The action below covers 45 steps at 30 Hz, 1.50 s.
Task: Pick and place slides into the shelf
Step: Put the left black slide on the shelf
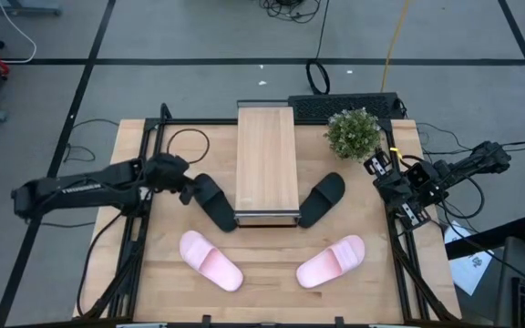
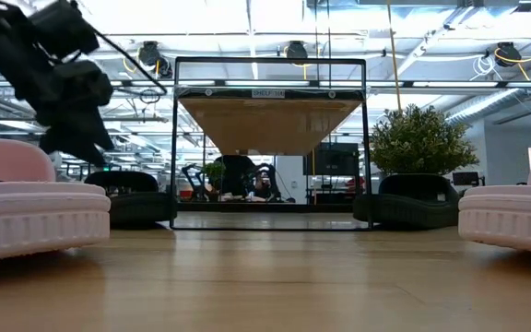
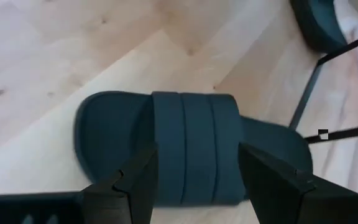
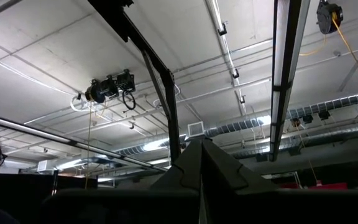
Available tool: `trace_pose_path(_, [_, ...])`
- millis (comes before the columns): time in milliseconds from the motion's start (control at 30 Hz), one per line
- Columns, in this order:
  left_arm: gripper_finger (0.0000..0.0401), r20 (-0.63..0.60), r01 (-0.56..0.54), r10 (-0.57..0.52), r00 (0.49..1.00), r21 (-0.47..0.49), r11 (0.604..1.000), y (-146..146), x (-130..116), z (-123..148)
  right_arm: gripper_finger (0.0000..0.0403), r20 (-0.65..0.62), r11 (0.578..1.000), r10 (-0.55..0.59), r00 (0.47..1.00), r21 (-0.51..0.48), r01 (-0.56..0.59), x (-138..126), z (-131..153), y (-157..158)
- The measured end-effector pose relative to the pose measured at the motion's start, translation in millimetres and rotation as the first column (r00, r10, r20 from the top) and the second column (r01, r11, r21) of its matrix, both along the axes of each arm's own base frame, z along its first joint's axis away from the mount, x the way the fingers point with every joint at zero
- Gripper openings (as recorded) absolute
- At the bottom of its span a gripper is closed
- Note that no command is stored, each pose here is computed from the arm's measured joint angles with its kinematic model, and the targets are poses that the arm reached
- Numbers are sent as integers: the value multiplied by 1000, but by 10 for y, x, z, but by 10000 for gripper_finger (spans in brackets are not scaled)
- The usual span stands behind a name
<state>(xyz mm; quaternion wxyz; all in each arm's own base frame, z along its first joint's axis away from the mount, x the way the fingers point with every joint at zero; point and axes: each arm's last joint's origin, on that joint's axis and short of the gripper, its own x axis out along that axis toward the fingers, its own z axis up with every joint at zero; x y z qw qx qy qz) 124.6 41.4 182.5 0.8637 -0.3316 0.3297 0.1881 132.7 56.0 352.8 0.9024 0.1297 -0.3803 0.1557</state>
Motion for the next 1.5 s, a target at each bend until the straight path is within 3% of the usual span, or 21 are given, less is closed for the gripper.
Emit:
trace_pose_path(667, [214,-29,-4,-3,1000,-261,965,419,-31,-321,2,0,1000,-1,1000,-1,1,1,0,0])
trace_pose_path(1333, [213,15,79,-79,997,-366,927,456,62,-422,2,7,999,-35,999,-27,36,1,0,-1])
trace_pose_path(1500, [174,54,125,-113,992,-386,914,463,89,-431,2,8,999,-35,999,-27,35,0,0,-1])
